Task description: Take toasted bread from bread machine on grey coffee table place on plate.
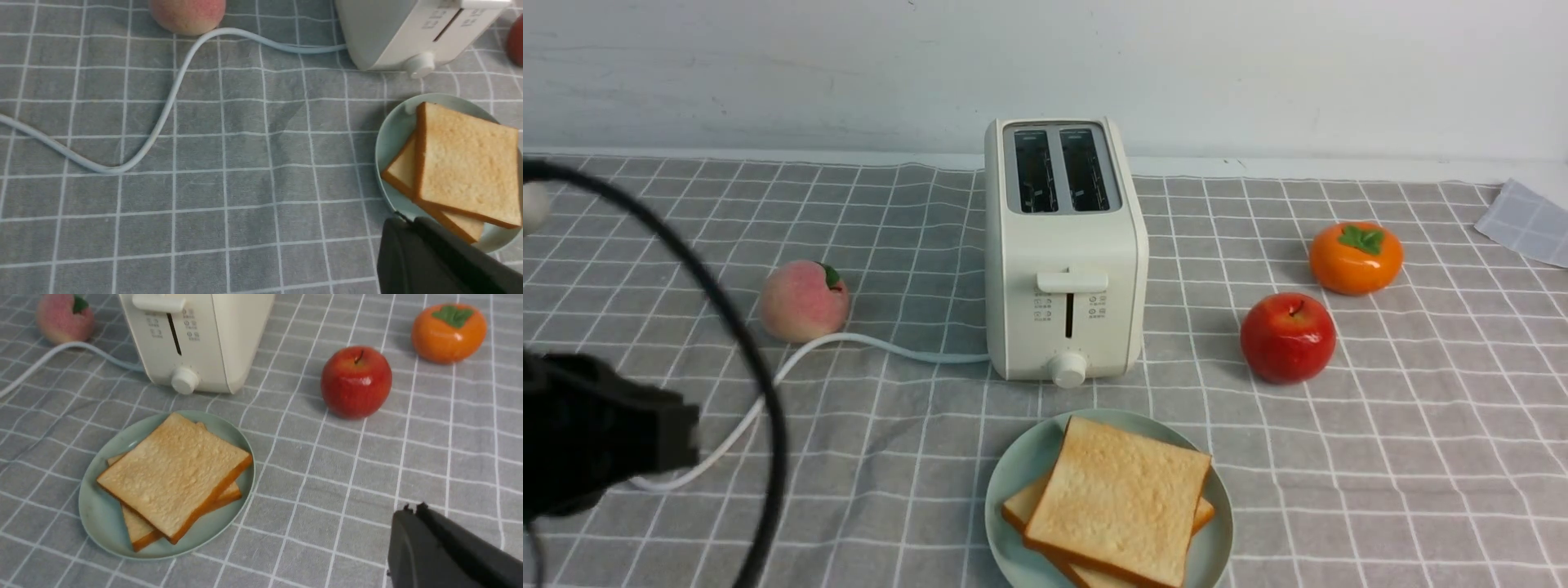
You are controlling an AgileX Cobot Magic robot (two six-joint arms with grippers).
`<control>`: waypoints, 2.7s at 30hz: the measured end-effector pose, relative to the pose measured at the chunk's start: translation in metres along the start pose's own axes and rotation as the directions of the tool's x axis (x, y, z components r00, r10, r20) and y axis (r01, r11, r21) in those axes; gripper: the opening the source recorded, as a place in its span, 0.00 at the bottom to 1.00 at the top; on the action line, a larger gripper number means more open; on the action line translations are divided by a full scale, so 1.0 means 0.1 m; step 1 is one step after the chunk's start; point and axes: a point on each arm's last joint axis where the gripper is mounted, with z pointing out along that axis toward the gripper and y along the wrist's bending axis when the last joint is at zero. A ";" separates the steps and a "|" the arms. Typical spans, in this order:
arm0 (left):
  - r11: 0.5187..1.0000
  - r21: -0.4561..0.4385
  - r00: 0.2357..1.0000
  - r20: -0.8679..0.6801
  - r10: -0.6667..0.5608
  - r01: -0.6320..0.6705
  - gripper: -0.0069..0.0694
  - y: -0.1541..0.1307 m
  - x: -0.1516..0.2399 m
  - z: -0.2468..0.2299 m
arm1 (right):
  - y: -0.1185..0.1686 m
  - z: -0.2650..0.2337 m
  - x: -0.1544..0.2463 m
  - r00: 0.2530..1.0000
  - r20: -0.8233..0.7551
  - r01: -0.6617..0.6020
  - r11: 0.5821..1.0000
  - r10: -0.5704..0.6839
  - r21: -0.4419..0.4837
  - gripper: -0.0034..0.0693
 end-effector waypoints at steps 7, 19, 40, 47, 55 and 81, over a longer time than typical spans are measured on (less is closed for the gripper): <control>0.990 0.119 0.993 0.089 -0.082 0.071 0.07 0.31 0.46 -0.36 | -0.04 0.02 0.55 0.991 0.135 -0.009 0.998 0.001 0.055 0.03; 0.951 0.273 0.976 0.123 -0.180 0.142 0.07 0.40 0.68 -0.63 | -0.11 0.02 0.55 0.953 0.303 -0.025 0.993 -0.012 0.120 0.04; 0.951 0.273 0.976 0.121 -0.181 0.142 0.07 0.40 0.68 -0.62 | -0.10 0.02 0.54 0.949 0.315 -0.045 0.993 0.008 0.111 0.06; 0.953 0.267 0.977 0.113 -0.179 0.144 0.07 0.40 0.69 -0.61 | -0.10 0.02 0.54 0.949 0.315 -0.045 0.993 0.008 0.111 0.06; 0.961 0.277 0.939 0.332 -0.095 -0.001 0.08 0.49 0.73 -0.63 | -0.10 0.02 0.54 0.949 0.315 -0.046 0.993 0.009 0.110 0.07; 0.998 -0.061 0.928 0.368 0.050 -0.030 0.10 0.93 1.66 0.50 | -0.10 0.01 0.55 0.950 0.312 -0.044 0.993 0.009 0.108 0.10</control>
